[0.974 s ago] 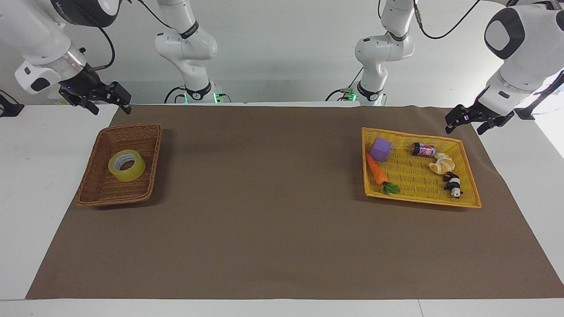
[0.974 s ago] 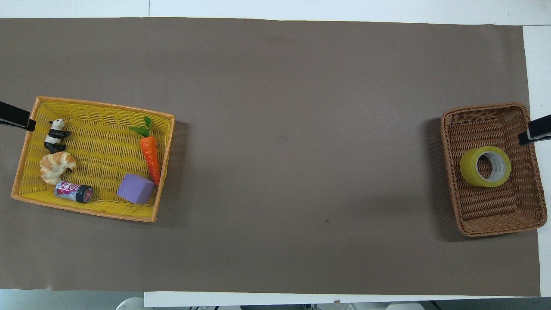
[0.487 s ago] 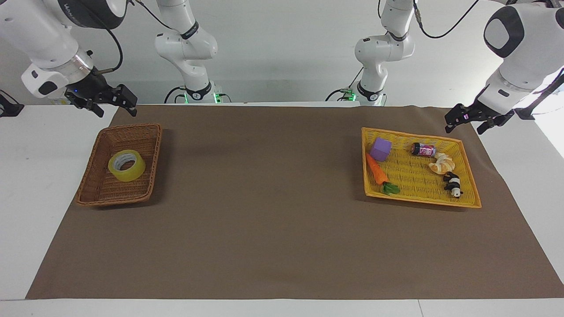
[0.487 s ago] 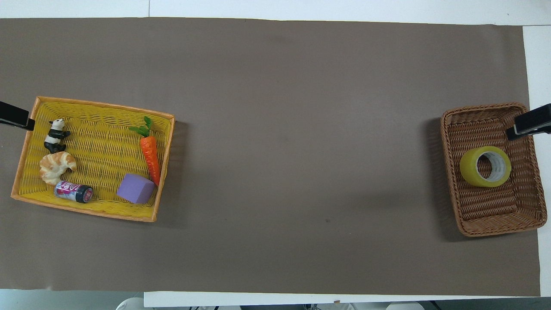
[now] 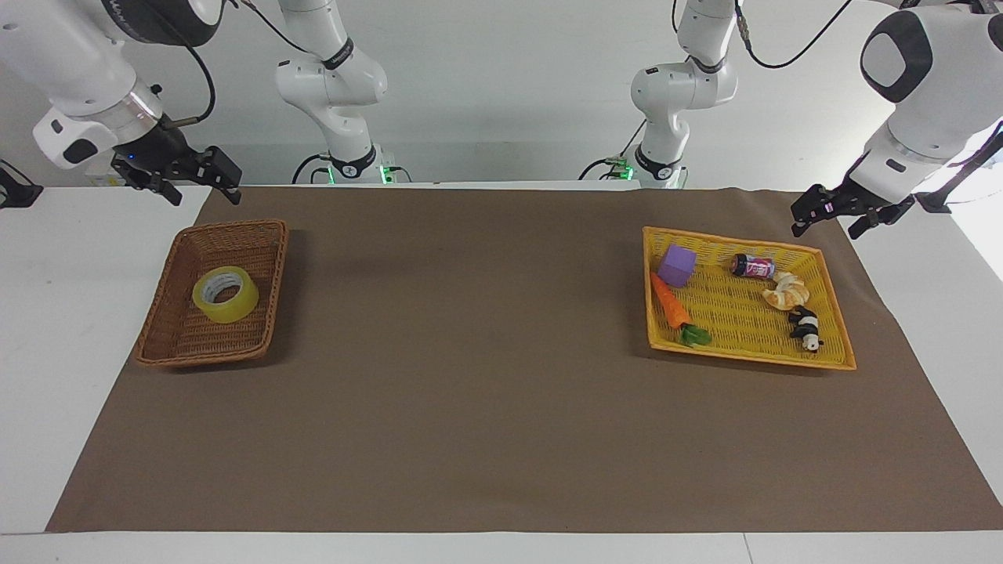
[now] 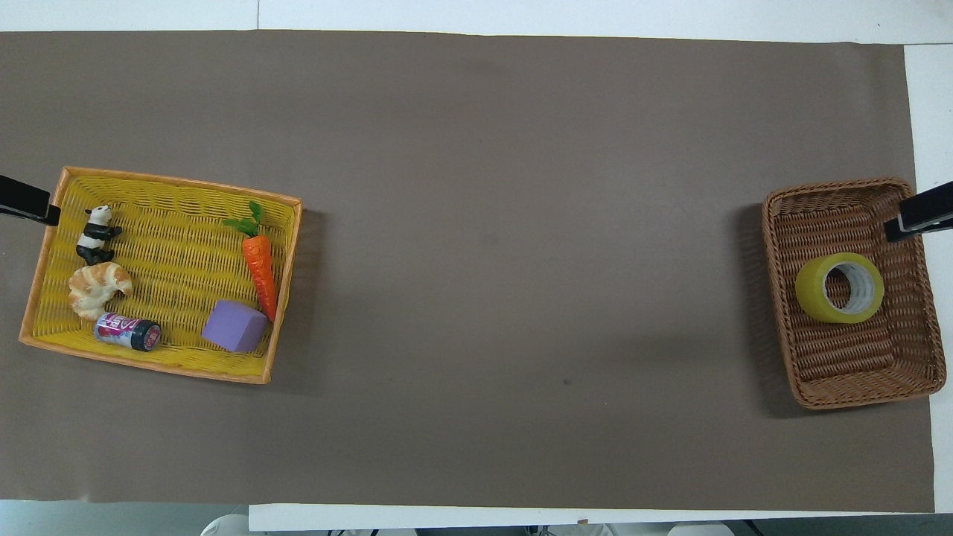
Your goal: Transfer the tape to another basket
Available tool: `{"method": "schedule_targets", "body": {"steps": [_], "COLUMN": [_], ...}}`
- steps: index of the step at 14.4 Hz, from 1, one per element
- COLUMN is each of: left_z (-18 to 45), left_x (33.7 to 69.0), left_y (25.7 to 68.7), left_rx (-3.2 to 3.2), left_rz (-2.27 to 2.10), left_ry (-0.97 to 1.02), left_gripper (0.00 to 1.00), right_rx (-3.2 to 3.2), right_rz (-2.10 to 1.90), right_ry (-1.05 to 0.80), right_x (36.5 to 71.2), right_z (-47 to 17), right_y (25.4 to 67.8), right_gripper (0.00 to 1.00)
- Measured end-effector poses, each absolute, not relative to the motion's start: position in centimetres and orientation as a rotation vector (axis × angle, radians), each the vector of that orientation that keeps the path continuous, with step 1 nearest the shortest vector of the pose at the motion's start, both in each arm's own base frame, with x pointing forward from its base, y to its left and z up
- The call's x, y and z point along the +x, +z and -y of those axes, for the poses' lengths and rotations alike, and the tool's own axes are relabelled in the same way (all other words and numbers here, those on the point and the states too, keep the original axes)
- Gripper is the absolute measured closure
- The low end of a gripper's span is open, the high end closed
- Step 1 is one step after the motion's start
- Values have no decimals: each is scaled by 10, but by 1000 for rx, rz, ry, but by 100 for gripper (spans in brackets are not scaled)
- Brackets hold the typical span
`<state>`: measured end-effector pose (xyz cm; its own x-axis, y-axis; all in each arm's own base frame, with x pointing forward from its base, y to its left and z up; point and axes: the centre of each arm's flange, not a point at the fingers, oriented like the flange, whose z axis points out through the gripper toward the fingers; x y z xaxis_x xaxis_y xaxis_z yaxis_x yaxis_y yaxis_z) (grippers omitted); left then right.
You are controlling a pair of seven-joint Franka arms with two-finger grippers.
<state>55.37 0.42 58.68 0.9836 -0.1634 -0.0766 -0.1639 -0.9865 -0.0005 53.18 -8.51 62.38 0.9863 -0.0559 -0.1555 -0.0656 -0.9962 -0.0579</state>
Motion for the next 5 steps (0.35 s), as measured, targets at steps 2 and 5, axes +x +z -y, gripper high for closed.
{"method": "schedule_targets", "body": {"steps": [2, 5], "left_z": [-4, -4], "left_x": [554, 554], "left_y": [587, 587], "left_rx": [-3122, -3122], "left_rz": [-258, -258], "left_ry": [120, 120], "left_gripper": [0, 0], "right_rx": [-3066, -3090], "right_rz": [-111, -120], "right_ry": [245, 252], "right_x": [531, 530], "right_z": [91, 95], "right_y": [621, 622], "right_gripper": [0, 0]}}
